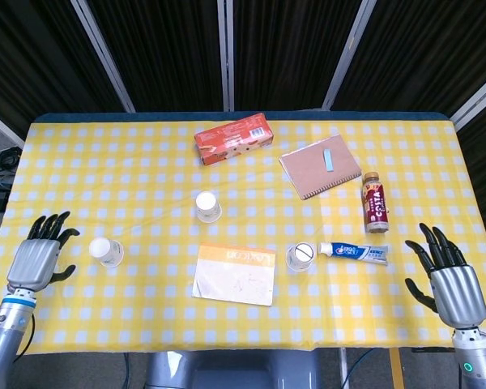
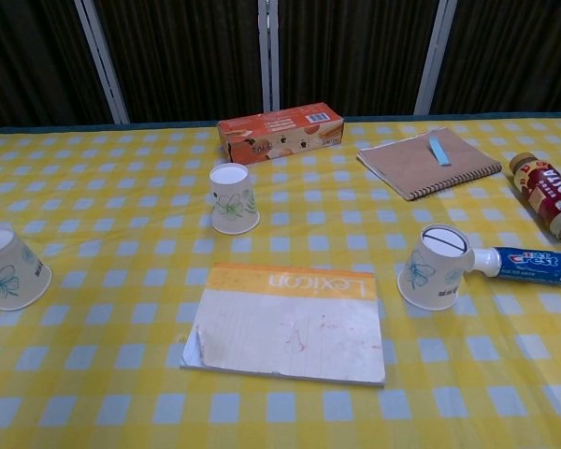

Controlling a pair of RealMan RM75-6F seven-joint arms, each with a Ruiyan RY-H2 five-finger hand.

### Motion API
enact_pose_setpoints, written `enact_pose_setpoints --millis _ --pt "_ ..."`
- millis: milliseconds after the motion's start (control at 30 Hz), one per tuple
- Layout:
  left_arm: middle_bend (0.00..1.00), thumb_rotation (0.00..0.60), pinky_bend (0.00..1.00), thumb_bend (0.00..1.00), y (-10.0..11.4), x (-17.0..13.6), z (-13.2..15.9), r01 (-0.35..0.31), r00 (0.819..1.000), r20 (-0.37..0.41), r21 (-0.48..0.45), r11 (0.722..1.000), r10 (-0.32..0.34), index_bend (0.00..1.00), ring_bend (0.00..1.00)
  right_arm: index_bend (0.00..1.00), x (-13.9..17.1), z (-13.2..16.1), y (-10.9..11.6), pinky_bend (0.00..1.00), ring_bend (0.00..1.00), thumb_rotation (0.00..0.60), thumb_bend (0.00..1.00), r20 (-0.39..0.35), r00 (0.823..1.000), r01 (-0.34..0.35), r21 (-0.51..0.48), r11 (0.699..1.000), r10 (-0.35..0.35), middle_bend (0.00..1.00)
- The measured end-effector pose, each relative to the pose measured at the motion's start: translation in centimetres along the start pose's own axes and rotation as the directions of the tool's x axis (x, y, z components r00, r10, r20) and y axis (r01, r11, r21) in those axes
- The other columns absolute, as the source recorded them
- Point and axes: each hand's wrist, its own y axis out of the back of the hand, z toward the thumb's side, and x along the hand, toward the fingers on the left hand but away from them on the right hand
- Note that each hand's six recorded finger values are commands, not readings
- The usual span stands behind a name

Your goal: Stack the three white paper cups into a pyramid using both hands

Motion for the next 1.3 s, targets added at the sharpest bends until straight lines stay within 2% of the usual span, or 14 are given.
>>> enact_pose_setpoints --millis 167,500,667,833,933,1167,1300 --pt "0.0 0.6 0.0 0.31 -1.0 1.6 0.9 0.049 0.999 0.01 0.01 0.999 -0.05 0.26 0.0 0.25 0.0 0.0 0.0 0.23 0.0 0.6 0.15 0.0 1.0 0.0 -0.003 1.0 0.0 0.02" --pt "0.0 0.6 0.0 0.38 -2.0 3.2 2.7 0.106 0.994 0.039 0.015 0.994 -0.106 0.27 0.0 0.25 0.0 0.0 0.1 0.24 0.0 0.6 0.15 -0.002 1.0 0.004 -0.01 1.0 -0.004 0.03" --pt "0.0 0.6 0.0 0.44 -2.4 3.7 3.5 0.126 0.991 0.048 0.022 0.992 -0.127 0.33 0.0 0.25 0.0 0.0 0.2 0.24 0.0 0.6 0.15 -0.005 1.0 0.005 -0.013 1.0 -0.005 0.03" --pt "0.0 0.6 0.0 0.45 -2.3 3.9 4.0 0.12 0.991 0.057 0.027 0.992 -0.121 0.37 0.0 0.25 0.0 0.0 0.2 0.25 0.0 0.6 0.15 -0.006 1.0 0.003 -0.013 1.0 -0.003 0.03" --pt "0.0 0.6 0.0 0.45 -1.8 3.9 4.3 0.103 0.992 0.068 0.02 0.995 -0.104 0.37 0.0 0.25 0.0 0.1 0.2 0.25 0.0 0.6 0.15 -0.008 1.0 0.004 -0.015 1.0 -0.004 0.03" --pt "0.0 0.6 0.0 0.45 2.1 4.8 5.4 0.028 0.994 0.105 -0.015 0.999 -0.026 0.39 0.0 0.25 -0.1 -0.2 0.2 0.25 0.0 0.6 0.15 -0.001 1.0 0.003 -0.028 1.0 -0.003 0.03" --pt "0.0 0.6 0.0 0.45 3.5 5.9 6.4 0.013 0.992 0.122 -0.033 0.999 -0.009 0.4 0.0 0.25 -0.3 -0.5 0.2 0.25 0.0 0.6 0.15 0.008 1.0 -0.002 -0.035 0.999 0.003 0.03"
